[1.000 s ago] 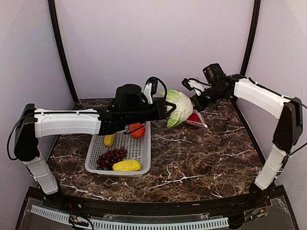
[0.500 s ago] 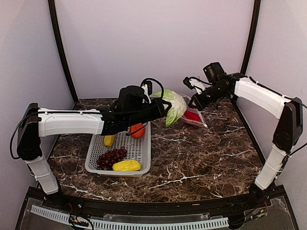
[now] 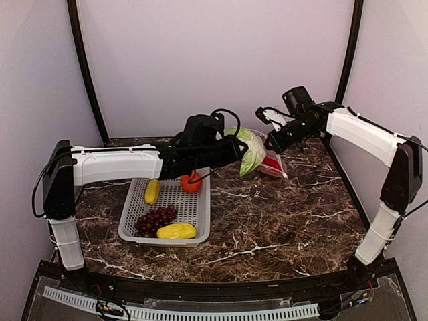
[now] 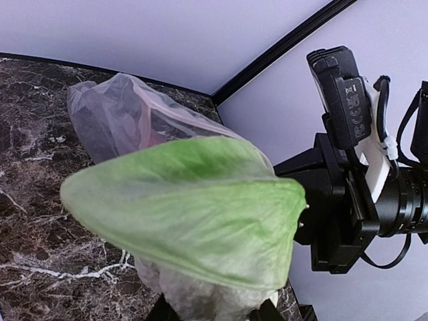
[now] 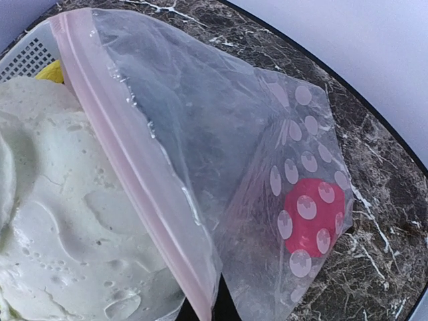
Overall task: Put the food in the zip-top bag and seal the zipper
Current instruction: Place the fake vegetable in the zipper food storage bag.
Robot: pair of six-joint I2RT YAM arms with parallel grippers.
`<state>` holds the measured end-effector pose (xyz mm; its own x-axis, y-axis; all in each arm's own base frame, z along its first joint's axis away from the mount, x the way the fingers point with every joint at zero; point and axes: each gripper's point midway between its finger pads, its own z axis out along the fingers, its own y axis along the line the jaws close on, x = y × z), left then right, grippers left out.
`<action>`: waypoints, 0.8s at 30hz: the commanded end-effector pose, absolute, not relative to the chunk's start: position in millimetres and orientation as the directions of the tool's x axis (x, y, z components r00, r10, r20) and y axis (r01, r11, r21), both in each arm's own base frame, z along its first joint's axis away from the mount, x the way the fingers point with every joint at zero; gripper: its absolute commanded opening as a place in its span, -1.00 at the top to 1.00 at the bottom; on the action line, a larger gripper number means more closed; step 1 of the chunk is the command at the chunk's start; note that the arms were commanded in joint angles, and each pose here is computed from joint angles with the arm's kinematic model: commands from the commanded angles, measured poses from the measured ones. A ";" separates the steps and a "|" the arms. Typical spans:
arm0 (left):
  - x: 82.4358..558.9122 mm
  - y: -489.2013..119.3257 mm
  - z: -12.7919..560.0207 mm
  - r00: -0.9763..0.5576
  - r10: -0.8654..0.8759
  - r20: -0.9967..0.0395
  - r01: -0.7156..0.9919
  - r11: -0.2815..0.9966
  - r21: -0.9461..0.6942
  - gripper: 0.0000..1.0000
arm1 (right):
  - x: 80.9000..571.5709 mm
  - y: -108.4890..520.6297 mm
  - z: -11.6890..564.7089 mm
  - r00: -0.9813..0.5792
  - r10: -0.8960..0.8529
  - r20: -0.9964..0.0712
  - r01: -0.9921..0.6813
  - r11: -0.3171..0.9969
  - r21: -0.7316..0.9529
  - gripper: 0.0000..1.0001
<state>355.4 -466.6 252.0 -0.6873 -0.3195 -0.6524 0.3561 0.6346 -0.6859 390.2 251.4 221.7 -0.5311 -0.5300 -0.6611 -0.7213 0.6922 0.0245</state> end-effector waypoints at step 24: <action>357.8 -497.5 259.2 -0.781 -0.316 -0.539 0.318 0.542 -0.778 0.98 | 367.0 270.9 263.4 -0.458 -0.473 -0.752 -0.766 0.640 0.063 1.00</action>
<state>346.3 -491.8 234.9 -0.7817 -0.2311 -0.5793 0.3506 0.6054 -0.7146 381.9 258.9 240.7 -0.5026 -0.5041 -0.7024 -0.7301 0.6826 0.0325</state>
